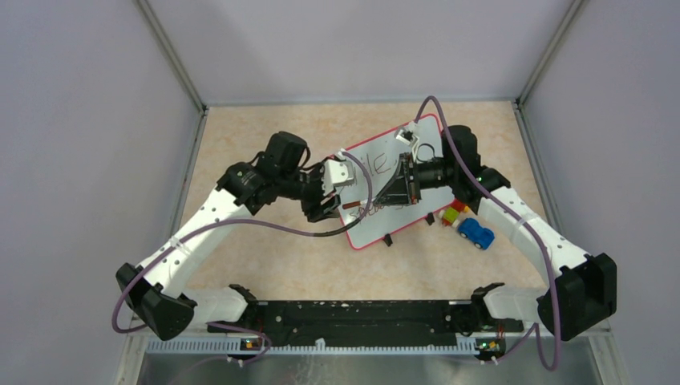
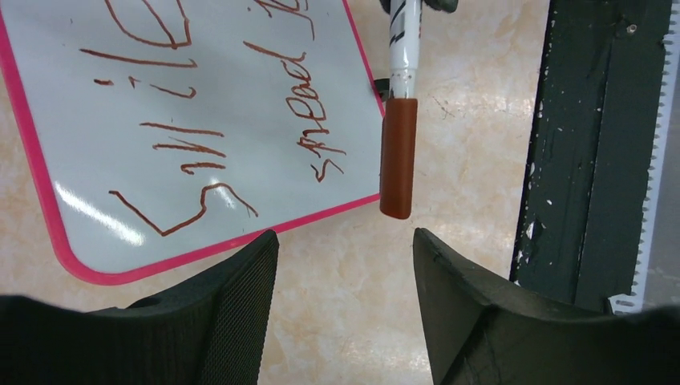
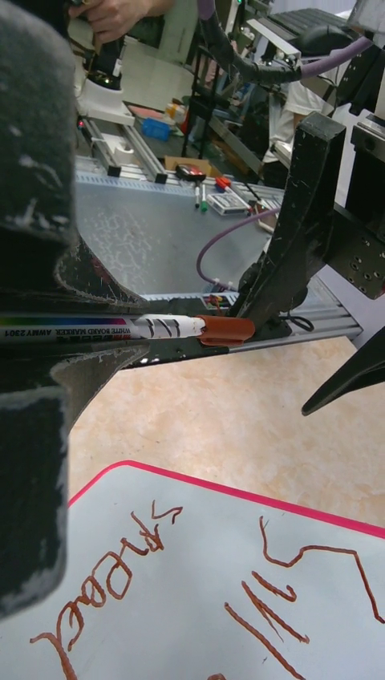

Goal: Write a sentence on the whiteboard
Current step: Insert the whiteboard marker without the cap into the pen cap.

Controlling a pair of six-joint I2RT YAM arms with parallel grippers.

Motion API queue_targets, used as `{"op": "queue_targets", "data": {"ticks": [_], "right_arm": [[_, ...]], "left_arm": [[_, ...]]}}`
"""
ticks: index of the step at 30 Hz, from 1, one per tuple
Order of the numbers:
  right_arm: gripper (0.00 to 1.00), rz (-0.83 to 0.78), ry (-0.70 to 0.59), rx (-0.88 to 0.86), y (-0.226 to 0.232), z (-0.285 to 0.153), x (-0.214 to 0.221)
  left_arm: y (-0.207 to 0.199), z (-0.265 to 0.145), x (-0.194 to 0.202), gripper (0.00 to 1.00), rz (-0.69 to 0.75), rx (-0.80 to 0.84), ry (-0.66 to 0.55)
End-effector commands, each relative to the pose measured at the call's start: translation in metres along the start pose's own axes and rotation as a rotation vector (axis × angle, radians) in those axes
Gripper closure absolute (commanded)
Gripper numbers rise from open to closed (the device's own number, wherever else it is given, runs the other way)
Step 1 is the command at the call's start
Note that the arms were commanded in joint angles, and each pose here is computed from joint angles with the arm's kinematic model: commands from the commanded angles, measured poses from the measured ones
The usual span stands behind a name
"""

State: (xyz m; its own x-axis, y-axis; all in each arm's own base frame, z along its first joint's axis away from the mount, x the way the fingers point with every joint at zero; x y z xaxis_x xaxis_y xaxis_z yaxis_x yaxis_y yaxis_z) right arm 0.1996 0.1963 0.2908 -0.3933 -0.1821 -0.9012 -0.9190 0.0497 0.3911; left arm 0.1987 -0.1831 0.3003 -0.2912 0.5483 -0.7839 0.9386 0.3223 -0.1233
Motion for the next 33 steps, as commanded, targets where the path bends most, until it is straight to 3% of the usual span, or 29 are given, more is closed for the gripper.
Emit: {"op": "queue_targets", "data": {"ticks": [1, 5, 18, 26, 33], "right_arm": [[1.0, -0.046, -0.025, -0.04, 0.005, 0.001, -0.01], [1.0, -0.047, -0.025, -0.056, 0.008, 0.002, -0.011], [1.0, -0.041, -0.013, -0.046, 0.007, 0.006, -0.011], [1.0, -0.055, 0.013, -0.015, 0.005, 0.01, -0.009], [1.0, -0.055, 0.025, -0.027, 0.005, 0.016, -0.007]], "left_arm": [[-0.01, 0.005, -0.019, 0.34, 0.053, 0.062, -0.083], [-0.014, 0.009, -0.023, 0.39, 0.065, 0.056, -0.082], [-0.024, 0.016, -0.031, 0.79, 0.053, 0.109, -0.075], [-0.03, 0.023, -0.041, 0.98, 0.025, 0.148, -0.074], [-0.033, 0.026, -0.057, 1.0, 0.006, 0.165, -0.114]]}}
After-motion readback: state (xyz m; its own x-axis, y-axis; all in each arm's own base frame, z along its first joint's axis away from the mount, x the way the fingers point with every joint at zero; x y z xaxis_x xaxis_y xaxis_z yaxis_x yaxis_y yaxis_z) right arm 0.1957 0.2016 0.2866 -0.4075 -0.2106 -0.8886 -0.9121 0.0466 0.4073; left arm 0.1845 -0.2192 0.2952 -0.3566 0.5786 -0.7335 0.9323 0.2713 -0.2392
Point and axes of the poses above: each gripper's point midway between its finger pads, its own z axis out along the fingers, its own y axis along the line the jaws close on, x = y × z, the point moved 8 cm from there along -z, back along the fingers, and after that the axes turned 15 degrees about -z, right-handed, at the moved point
